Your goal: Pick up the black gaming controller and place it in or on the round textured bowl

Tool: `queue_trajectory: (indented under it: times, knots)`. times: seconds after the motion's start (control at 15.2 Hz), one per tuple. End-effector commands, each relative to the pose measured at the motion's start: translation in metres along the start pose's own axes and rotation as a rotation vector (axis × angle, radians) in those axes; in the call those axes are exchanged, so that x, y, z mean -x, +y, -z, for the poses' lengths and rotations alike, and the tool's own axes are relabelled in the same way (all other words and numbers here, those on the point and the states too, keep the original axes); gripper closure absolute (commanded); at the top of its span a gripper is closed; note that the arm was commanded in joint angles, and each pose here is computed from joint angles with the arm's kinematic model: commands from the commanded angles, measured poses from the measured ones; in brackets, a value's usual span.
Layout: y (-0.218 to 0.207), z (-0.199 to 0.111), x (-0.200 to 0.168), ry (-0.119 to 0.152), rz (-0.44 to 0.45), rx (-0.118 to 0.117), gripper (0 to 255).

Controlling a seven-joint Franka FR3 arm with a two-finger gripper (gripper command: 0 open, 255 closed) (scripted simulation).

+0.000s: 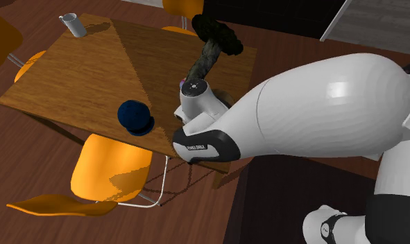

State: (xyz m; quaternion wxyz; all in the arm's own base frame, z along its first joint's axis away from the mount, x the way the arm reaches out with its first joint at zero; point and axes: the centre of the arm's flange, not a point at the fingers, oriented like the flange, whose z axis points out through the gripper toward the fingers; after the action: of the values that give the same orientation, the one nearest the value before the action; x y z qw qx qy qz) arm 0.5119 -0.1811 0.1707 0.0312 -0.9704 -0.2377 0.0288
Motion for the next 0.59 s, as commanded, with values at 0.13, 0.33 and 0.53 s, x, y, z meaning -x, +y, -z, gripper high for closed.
queue_trajectory:
  times: [0.13,0.33,0.53]
  knots:
    - [0.000,-0.023,0.001,0.000,-0.006,-0.003,0]
    - [0.000,-0.031,0.001,0.000,-0.006,-0.003,0]
    - [0.000,-0.031,0.001,0.000,-0.006,-0.003,0]
